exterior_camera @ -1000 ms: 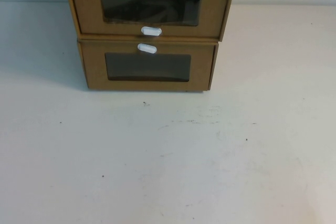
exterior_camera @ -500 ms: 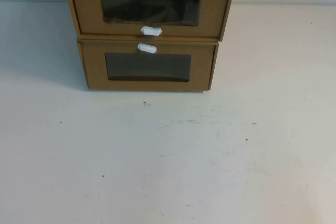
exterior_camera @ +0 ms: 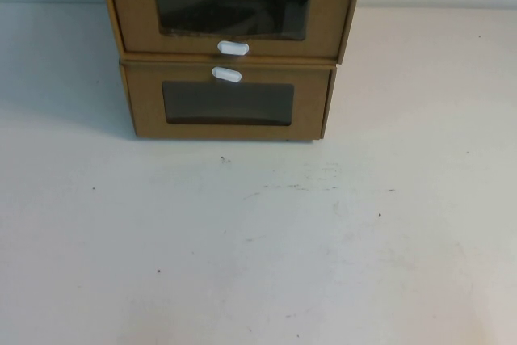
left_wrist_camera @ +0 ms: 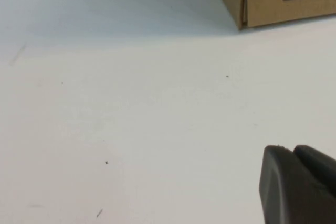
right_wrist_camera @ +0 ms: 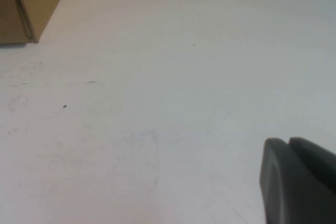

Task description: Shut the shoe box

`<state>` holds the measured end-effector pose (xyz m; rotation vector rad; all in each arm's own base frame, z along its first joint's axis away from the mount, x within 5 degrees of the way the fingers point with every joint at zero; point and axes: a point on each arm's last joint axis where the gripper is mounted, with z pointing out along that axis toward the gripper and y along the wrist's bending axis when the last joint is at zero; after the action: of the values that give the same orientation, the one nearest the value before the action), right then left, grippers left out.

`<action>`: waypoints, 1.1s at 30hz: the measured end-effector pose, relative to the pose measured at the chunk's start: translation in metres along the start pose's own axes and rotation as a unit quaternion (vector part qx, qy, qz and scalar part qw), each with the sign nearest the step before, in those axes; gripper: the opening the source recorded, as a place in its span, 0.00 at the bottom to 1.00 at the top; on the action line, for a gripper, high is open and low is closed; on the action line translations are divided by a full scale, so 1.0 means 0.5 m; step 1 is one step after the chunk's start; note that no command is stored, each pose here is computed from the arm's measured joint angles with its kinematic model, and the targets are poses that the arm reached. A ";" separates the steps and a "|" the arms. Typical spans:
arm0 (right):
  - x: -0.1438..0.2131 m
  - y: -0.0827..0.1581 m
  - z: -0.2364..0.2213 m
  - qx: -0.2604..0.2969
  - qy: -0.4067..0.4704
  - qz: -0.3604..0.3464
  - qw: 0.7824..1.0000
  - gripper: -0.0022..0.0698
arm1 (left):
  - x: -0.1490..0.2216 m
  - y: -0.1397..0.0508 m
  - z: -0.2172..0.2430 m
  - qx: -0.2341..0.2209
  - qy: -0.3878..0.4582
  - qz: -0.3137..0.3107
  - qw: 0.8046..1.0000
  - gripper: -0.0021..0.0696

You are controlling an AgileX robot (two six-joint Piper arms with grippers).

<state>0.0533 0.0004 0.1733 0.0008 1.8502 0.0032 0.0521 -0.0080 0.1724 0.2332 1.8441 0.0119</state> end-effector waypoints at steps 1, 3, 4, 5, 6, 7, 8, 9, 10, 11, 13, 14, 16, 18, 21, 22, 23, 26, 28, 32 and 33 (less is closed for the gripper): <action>0.000 0.000 0.000 0.000 0.000 0.000 1.000 0.01 | 0.001 0.000 0.000 -0.001 0.004 -0.003 1.000 0.02; 0.000 0.000 0.000 0.000 0.000 0.000 1.000 0.01 | 0.003 0.000 0.000 -0.001 0.008 -0.010 1.000 0.02; 0.000 0.000 0.000 0.000 0.000 0.000 1.000 0.01 | 0.003 0.000 0.000 -0.001 0.009 -0.012 1.000 0.02; 0.000 0.000 0.000 0.000 0.000 0.000 1.000 0.01 | 0.003 0.000 0.000 -0.001 0.009 -0.012 1.000 0.02; 0.000 0.000 0.000 0.000 0.000 0.000 1.000 0.01 | 0.004 0.000 0.000 -0.001 0.011 -0.013 1.000 0.02; 0.000 0.000 0.000 0.000 0.000 0.000 1.000 0.01 | 0.004 0.000 0.000 -0.001 0.011 -0.014 1.000 0.02; 0.000 0.000 0.000 0.000 0.000 0.000 1.000 0.01 | 0.004 0.000 0.000 -0.002 0.011 -0.015 1.000 0.02; 0.000 0.000 0.000 0.000 0.000 0.000 1.000 0.01 | 0.004 0.000 0.000 -0.002 0.011 -0.015 1.000 0.02; 0.000 0.000 0.000 0.000 0.000 0.000 1.000 0.01 | 0.004 0.000 0.000 -0.002 0.011 -0.016 1.000 0.02; 0.000 0.000 0.000 0.000 0.000 0.000 1.000 0.01 | 0.004 0.000 0.000 -0.002 0.011 -0.016 1.000 0.02; 0.000 0.000 0.000 0.000 0.000 0.000 1.000 0.01 | 0.004 0.000 0.000 -0.002 0.011 -0.015 1.000 0.02; 0.000 0.000 0.000 0.000 0.000 0.000 1.000 0.01 | 0.004 0.000 0.000 -0.002 0.011 -0.015 1.000 0.02; 0.000 0.000 0.000 0.000 0.000 0.000 1.000 0.01 | 0.004 0.000 0.000 -0.002 0.011 -0.015 1.000 0.02; 0.000 0.000 0.000 0.000 0.000 0.000 1.000 0.01 | 0.004 0.000 0.000 -0.002 0.011 -0.015 1.000 0.02; 0.000 0.000 0.000 0.000 0.000 0.000 1.000 0.01 | 0.004 0.000 0.000 -0.002 0.011 -0.015 1.000 0.02; 0.000 0.000 0.000 0.000 0.000 0.000 1.000 0.01 | 0.004 0.000 0.000 -0.002 0.011 -0.015 1.000 0.02; 0.000 0.000 0.000 0.000 0.000 0.000 1.000 0.01 | 0.004 0.000 0.000 -0.002 0.011 -0.015 1.000 0.02; 0.000 0.000 0.000 0.000 0.000 0.000 1.000 0.01 | 0.004 0.000 0.000 -0.002 0.011 -0.015 1.000 0.02; 0.000 0.000 0.000 0.000 0.000 0.000 1.000 0.01 | 0.004 0.000 0.000 -0.002 0.011 -0.015 1.000 0.02; 0.000 0.000 0.000 0.000 0.000 0.000 1.000 0.01 | 0.004 0.000 0.000 -0.002 0.011 -0.015 1.000 0.02; 0.000 0.000 0.000 0.000 0.000 0.000 1.000 0.01 | 0.004 0.000 0.000 -0.002 0.011 -0.015 1.000 0.02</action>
<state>0.0533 0.0004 0.1733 0.0008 1.8502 0.0032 0.0516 -0.0074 0.1705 0.2033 1.8699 -0.0026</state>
